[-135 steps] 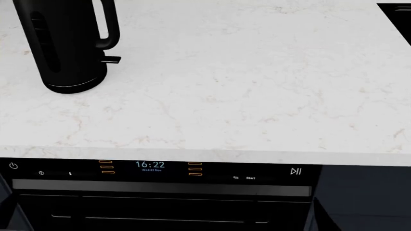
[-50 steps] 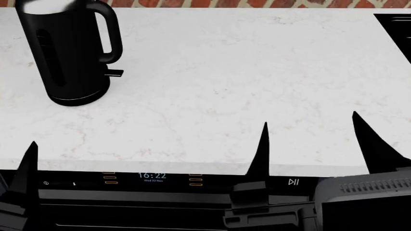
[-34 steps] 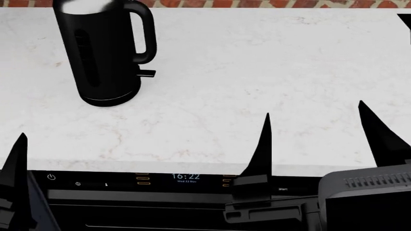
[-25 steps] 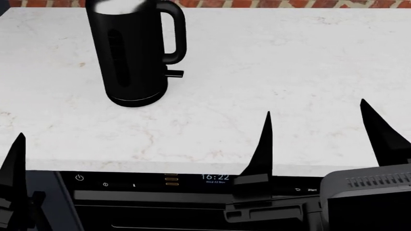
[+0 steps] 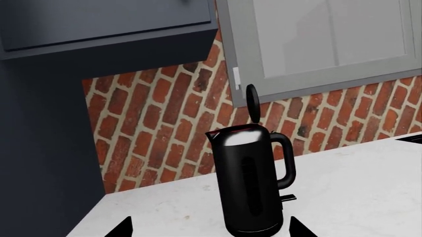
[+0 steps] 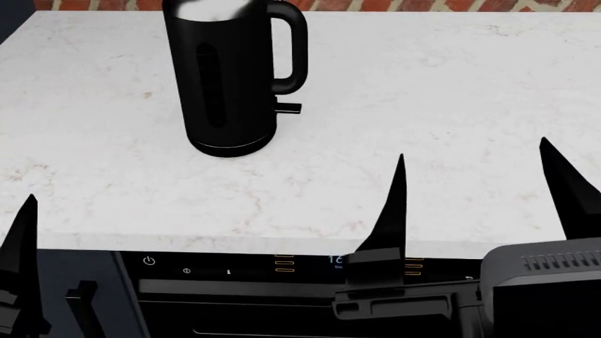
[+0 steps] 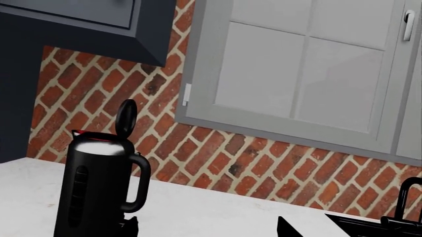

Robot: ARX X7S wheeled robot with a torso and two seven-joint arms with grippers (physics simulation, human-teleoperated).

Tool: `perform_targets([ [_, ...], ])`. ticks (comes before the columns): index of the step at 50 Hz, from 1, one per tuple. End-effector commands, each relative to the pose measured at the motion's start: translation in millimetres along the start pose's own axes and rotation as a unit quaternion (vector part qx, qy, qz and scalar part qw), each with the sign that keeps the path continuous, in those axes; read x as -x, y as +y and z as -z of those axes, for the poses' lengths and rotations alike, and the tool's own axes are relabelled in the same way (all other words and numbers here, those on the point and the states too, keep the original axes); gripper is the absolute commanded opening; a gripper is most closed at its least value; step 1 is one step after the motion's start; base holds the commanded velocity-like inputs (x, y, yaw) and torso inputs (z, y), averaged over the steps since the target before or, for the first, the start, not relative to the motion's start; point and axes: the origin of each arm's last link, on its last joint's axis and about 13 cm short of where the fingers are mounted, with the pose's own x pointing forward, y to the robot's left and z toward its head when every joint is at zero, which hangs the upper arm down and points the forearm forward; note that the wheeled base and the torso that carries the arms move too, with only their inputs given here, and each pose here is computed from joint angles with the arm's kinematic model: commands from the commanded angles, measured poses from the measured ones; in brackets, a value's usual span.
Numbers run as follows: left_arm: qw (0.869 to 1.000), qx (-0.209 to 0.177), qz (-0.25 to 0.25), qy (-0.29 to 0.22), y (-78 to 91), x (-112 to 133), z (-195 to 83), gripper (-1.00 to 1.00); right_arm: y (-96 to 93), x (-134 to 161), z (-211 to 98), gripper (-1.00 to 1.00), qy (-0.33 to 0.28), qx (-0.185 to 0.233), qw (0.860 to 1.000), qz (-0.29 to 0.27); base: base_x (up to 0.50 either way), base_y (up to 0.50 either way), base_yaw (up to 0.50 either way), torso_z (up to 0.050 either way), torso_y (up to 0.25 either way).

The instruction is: Close the lid of the electric kettle.

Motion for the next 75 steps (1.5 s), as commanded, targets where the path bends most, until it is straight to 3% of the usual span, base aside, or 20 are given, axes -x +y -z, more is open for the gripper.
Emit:
perform_targets([
  [1,1.000,0.001,0.000,0.002,1.0,-1.4,-0.3,1.00,0.7,-0.8,-2.4,1.00,-0.005,0.005,1.000,-0.001,0.00,0.00,0.00,0.000,0.000],
  [10,1.000,0.003,-0.001,0.003,1.4,-0.9,1.5,1.00,3.0,-0.3,-2.9,1.00,-0.010,0.020,1.000,-0.003,0.00,0.00,0.00,0.000,0.000],
  [58,1.000,-0.002,-0.005,0.008,1.2,-1.2,4.4,1.00,-0.5,3.6,-8.5,1.00,-0.029,0.012,0.999,0.015,0.44,0.11,0.00,0.000,0.001],
  [75,1.000,0.001,-0.008,0.009,2.2,-0.5,5.4,1.00,-3.2,0.1,-10.8,1.00,-0.027,0.003,0.999,0.016,0.01,0.00,0.00,0.000,0.001],
])
